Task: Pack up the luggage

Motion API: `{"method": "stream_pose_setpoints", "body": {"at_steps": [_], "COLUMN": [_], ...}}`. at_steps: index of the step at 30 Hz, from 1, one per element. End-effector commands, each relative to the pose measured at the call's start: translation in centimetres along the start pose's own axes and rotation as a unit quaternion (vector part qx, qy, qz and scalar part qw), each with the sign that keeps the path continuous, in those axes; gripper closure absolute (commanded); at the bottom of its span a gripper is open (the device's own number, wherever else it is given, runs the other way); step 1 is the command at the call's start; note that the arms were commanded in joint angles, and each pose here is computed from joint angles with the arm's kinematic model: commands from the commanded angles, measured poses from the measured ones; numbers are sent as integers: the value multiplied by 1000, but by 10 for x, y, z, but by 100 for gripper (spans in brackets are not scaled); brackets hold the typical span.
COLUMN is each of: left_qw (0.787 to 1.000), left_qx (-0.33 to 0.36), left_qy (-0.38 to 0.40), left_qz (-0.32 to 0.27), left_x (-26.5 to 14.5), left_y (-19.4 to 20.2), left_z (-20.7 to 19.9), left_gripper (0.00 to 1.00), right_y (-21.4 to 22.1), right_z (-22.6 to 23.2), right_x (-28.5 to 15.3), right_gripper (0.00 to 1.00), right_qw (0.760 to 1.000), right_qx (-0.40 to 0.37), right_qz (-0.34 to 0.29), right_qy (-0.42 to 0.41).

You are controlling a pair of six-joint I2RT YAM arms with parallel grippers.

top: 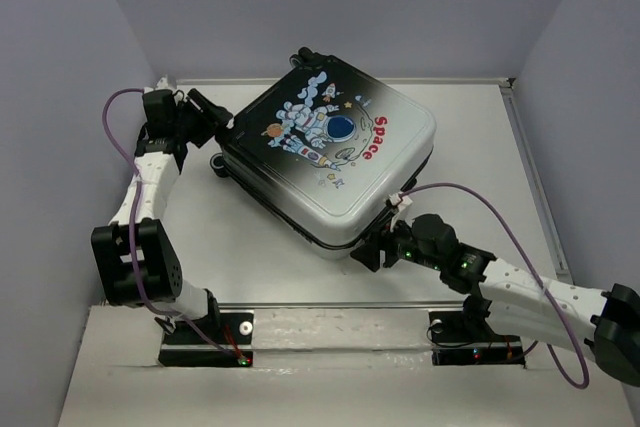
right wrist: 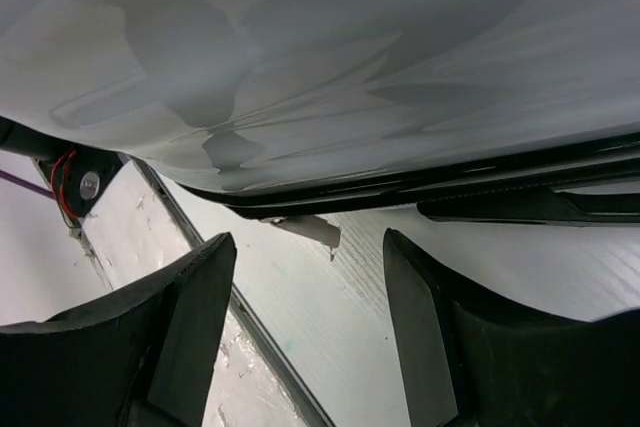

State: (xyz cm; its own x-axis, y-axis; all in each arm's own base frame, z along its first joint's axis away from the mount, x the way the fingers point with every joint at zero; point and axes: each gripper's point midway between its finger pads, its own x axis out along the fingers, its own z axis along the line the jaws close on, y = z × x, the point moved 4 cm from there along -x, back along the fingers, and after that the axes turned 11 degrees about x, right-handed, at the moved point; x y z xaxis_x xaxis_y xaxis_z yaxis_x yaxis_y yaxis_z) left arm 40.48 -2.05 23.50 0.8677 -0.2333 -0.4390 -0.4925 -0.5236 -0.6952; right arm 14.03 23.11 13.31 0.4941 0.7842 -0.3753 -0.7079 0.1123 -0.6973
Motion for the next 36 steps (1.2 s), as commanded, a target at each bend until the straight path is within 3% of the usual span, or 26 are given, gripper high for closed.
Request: {"method": "stream_pose_setpoints", "body": {"at_steps": [1, 3, 5, 8, 12, 15, 16, 18, 19, 21, 25, 28, 29, 33, 36], "left_qw": [995, 995, 994, 991, 987, 990, 988, 993, 994, 994, 991, 990, 990, 988, 980], "left_qx": [16, 24, 29, 35, 33, 18, 20, 4, -10, -25, -69, -62, -60, -35, -12], "left_qy": [-4, -17, -22, -21, -19, 7, 29, 29, 43, 54, 100, 123, 122, 152, 196], "left_qz": [-103, -92, -99, -131, -158, -141, -152, -115, -103, -90, -64, -28, -27, 11, 33], "left_x": [-7, -4, -13, -40, -77, -95, -108, -104, -107, -109, -109, -104, -102, -99, -104], "left_y": [-61, -58, -56, -56, -42, 2, 12, 59, 87, 113, 164, 197, 202, 228, 243], "left_z": [-6, -1, -1, -9, -15, -11, -16, 3, 9, 13, 7, -13, -17, -46, -78], "left_gripper": [82, 35, 16, 1, 1, 5, 11, 18, 34, 47, 60, 62, 62, 62, 61], "right_y": [-22, -20, -21, -22, -17, -16, -18, -17, -16, -18, -22, -28, -29, -31, -28], "right_z": [12, 11, 10, 5, 9, 12, 12, 10, 11, 8, 6, 5, 5, 8, 13], "right_x": [10, 15, 19, 23, 27, 30, 30, 32, 33, 34, 34, 34, 34, 33, 30], "right_gripper": [34, 34, 36, 38, 41, 43, 45, 48, 49, 51, 56, 61, 69, 87, 93], "right_qw": [998, 998, 998, 997, 996, 995, 995, 994, 993, 992, 989, 986, 985, 984, 984], "right_qx": [-21, -23, -25, -24, -22, -22, -21, -19, -17, -12, -2, 2, 3, 12, 17], "right_qz": [-56, -55, -60, -71, -78, -90, -98, -106, -110, -121, -150, -167, -172, -180, -175], "right_qy": [-24, -24, -21, -13, -27, -28, -27, -19, -22, -14, -7, -2, 0, -5, -11]}}
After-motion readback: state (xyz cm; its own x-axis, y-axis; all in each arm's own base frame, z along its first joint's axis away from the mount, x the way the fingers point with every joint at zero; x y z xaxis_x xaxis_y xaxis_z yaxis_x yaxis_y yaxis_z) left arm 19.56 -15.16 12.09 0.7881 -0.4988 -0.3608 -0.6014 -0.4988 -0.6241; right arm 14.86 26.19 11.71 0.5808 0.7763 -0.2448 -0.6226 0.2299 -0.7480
